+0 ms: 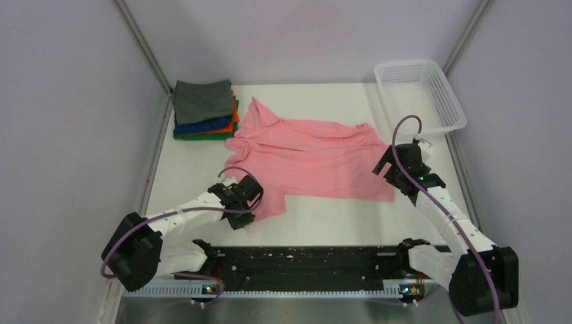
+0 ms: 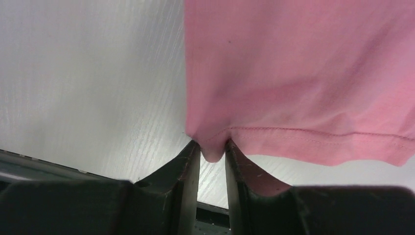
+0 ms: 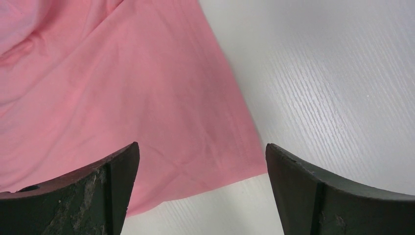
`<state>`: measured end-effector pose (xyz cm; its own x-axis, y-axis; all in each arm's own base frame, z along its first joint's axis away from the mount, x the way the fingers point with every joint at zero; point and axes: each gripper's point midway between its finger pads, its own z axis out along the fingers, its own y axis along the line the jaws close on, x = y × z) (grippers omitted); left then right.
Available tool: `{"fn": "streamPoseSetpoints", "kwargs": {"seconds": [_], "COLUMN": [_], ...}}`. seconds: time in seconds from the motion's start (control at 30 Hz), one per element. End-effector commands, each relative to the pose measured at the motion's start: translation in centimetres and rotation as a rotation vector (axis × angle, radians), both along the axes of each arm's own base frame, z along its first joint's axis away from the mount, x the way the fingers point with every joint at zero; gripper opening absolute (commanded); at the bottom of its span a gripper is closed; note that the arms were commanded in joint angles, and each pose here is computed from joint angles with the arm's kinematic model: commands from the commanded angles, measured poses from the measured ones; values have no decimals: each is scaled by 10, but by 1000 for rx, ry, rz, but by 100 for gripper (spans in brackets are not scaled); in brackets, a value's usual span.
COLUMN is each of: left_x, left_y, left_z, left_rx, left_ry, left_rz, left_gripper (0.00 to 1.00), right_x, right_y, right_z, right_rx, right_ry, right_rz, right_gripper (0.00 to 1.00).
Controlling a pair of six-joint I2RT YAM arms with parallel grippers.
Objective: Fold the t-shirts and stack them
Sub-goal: Flatten out the tshirt
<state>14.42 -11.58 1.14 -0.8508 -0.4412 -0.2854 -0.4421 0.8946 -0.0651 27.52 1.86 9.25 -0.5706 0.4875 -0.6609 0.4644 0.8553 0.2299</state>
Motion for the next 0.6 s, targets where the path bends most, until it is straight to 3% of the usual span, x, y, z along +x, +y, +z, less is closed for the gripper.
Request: {"fn": "streamPoseSetpoints", "kwargs": {"seconds": [0.0,0.13,0.4,0.57], "left_x": [12,16,26,30], "left_y": [-9,-10,-14,-16], "left_z": [-19,-19,-11,-5], "left_rx": [-9,8,-7,-20], "left_ry": [-20,-23,-75,-102], "left_rz": [7,-2,-41,-53], "left_gripper": [24,0,0,0], "right_x": [-3,-7,-29,-25], "right_y": [-6,-9,-23,-16], "right_z": [8,10,-16,-43], "right_rx": [-7,-15,-44,-24], "right_ry": [-30,-27,55,137], "right_rz": [-17,-27,-122,-99], "right_gripper": [98,98,98,90]}}
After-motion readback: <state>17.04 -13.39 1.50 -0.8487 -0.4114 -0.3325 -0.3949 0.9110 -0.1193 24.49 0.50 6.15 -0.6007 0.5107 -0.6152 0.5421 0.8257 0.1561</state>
